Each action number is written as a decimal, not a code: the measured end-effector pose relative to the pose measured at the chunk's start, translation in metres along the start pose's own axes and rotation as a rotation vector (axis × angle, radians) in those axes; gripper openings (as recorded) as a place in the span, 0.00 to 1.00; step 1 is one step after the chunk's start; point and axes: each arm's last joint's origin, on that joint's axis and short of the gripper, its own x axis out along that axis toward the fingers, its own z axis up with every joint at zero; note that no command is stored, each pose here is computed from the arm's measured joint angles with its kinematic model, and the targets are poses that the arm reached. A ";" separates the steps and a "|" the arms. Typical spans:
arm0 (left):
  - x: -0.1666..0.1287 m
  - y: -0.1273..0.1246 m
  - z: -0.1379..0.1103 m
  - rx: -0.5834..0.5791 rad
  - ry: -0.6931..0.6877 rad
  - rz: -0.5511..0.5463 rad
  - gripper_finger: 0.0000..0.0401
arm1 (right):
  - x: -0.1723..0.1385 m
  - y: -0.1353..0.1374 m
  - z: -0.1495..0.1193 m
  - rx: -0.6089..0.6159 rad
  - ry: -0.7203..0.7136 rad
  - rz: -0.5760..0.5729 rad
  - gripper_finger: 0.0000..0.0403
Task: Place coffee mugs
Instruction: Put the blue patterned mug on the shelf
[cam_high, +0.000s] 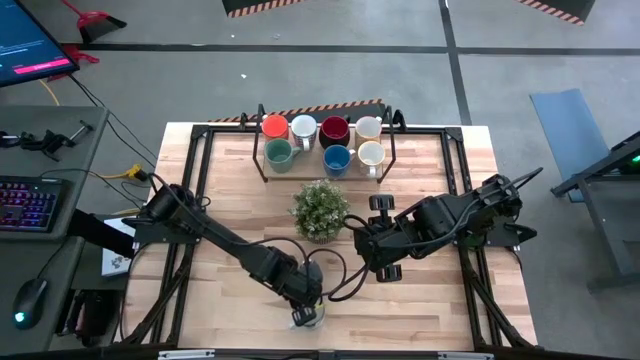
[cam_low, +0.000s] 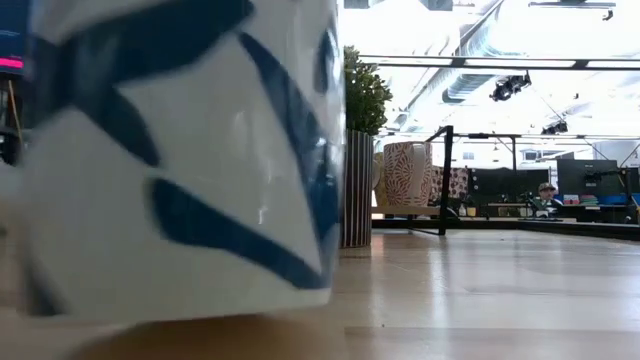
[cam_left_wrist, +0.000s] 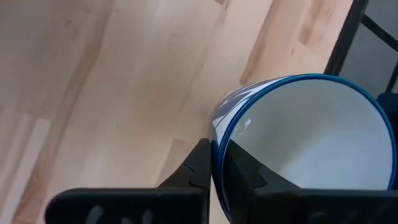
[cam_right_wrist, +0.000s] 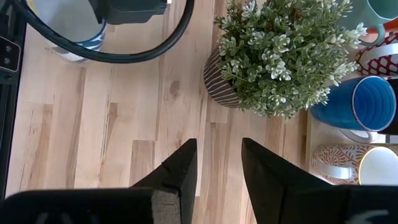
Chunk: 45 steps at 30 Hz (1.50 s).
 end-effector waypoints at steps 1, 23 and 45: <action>0.000 0.000 0.000 0.001 -0.008 0.007 0.02 | 0.000 0.000 0.000 0.000 0.000 0.000 0.26; -0.154 0.065 -0.016 -0.016 -0.056 0.250 0.01 | 0.003 -0.029 0.006 0.183 -0.116 -0.413 0.26; -0.230 0.222 0.063 0.253 -0.201 0.560 0.01 | 0.029 -0.139 0.005 0.852 -0.097 -0.555 0.26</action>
